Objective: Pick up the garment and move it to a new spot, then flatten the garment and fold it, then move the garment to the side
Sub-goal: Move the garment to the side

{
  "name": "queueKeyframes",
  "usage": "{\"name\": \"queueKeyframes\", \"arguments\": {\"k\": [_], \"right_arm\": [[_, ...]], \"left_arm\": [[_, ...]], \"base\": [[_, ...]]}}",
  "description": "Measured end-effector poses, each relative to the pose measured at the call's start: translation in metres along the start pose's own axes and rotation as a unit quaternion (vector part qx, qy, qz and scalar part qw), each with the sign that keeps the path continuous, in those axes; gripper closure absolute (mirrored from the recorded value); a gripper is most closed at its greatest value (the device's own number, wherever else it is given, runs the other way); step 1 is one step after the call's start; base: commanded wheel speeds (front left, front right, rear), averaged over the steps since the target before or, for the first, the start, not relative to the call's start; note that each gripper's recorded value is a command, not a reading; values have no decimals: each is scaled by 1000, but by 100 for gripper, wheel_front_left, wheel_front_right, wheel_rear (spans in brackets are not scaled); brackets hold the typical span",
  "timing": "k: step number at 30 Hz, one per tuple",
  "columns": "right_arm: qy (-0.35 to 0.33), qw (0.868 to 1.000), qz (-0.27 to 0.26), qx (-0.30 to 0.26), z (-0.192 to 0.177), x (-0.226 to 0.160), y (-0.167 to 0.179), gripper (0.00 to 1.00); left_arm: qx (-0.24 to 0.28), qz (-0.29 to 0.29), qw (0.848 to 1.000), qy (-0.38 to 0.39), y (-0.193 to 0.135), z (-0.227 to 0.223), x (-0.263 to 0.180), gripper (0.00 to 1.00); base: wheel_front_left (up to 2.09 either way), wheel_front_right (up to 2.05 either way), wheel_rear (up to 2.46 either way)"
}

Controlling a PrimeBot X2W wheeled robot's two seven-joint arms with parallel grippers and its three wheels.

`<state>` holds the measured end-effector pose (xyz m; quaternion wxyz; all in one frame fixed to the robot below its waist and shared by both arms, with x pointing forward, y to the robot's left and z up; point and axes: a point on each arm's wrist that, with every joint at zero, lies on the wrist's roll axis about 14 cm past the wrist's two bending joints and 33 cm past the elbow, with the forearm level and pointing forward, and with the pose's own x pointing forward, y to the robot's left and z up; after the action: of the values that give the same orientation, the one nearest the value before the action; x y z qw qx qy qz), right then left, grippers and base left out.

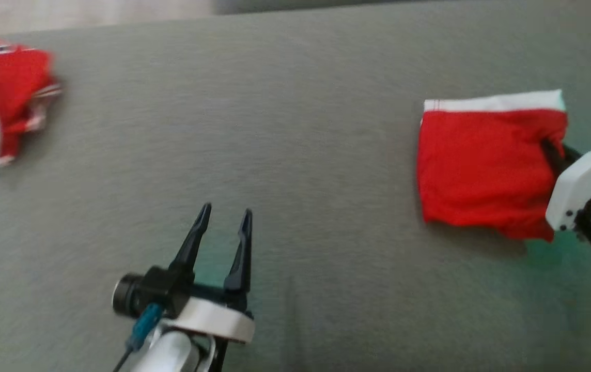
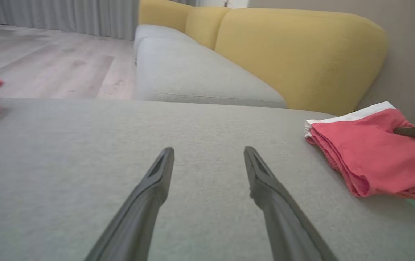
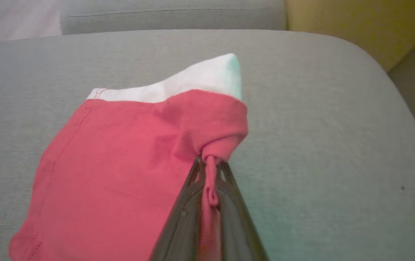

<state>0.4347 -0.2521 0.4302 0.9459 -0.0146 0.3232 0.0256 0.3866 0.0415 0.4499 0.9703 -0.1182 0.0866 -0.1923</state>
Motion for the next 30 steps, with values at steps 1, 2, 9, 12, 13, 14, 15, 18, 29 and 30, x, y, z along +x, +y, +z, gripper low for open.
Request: {"name": "queueKeyframes", "arguments": {"k": [1, 2, 9, 12, 13, 14, 15, 18, 29, 30], "right_arm": [[0, 1000, -13, 7, -2, -4, -10, 100], [1, 1000, -24, 12, -4, -7, -19, 100], [-7, 995, -89, 39, -13, -20, -69, 100], [4, 994, -100, 35, -18, -16, -76, 100], [4, 994, -100, 35, -18, -16, -76, 100], [8, 994, -102, 34, -20, -14, -77, 100], [12, 994, -103, 30, -21, -11, -78, 100], [22, 994, -105, 5, -17, 1, -78, 100], [17, 986, -163, -34, 23, 32, -127, 100], [16, 985, -167, -36, 26, 34, -130, 100]], "left_arm": [[2, -16, 1000, 2, -8, -1, 8, 0], [3, -31, 1000, 3, -15, -1, 15, 0], [-4, -104, 994, 32, -51, -20, 51, 0], [-10, -114, 992, 44, -54, -30, 58, 0], [-10, -114, 992, 44, -54, -30, 58, 0], [-9, -116, 992, 48, -53, -33, 59, 0], [-10, -115, 992, 53, -52, -35, 60, 0], [-8, -104, 993, 56, -43, -38, 60, 0], [-8, -41, 998, 57, 0, -39, 59, 0], [-7, -36, 998, 59, 3, -41, 59, 0]], "base": [[0, 0, 0], [0, 0, 0], [0, 0, 0], [0, 0, 0], [0, 0, 0], [0, 0, 0], [0, 0, 0], [0, 0, 0], [0, 0, 0], [0, 0, 0]]}}
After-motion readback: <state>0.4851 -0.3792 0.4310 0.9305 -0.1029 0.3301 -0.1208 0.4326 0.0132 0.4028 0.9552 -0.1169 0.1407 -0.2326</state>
